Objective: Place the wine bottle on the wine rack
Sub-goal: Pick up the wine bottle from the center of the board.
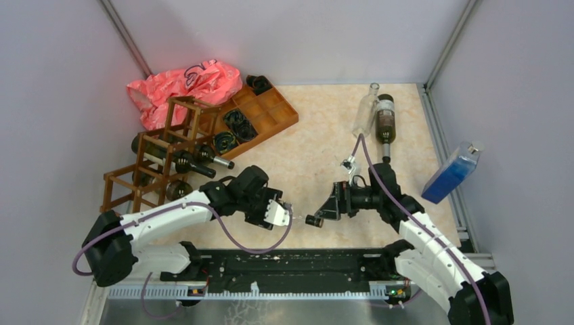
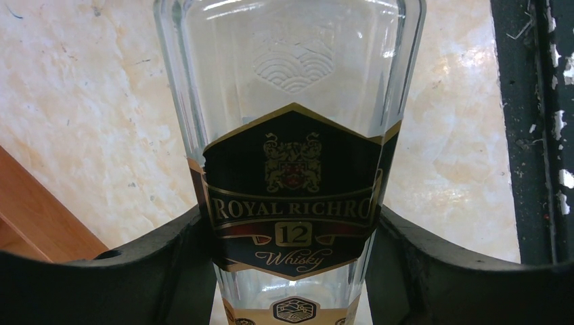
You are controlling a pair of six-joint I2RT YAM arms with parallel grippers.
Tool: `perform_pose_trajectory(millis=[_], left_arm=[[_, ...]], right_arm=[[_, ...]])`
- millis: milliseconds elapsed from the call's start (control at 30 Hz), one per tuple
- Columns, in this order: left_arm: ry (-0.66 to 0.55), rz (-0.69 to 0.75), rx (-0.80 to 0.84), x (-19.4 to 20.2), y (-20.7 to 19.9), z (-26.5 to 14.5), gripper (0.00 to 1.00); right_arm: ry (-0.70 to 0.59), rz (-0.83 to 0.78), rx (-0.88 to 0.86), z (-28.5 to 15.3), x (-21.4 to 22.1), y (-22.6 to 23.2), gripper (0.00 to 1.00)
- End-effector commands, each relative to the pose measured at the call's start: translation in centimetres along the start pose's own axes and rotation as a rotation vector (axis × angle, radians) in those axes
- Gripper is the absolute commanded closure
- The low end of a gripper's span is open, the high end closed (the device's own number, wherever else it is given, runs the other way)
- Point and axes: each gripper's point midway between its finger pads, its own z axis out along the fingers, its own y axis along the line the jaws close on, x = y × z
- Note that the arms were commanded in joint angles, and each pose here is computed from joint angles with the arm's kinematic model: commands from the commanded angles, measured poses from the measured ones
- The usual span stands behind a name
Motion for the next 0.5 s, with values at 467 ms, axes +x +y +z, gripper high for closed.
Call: perform_pose_trajectory(millis=[467], left_arm=[[-0.143, 0.139, -0.018, -4.7, 3.7, -0.7, 1.0]], right_arm=[[0.17, -0.059, -0.162, 2.8, 1.3, 3.2, 0.13]])
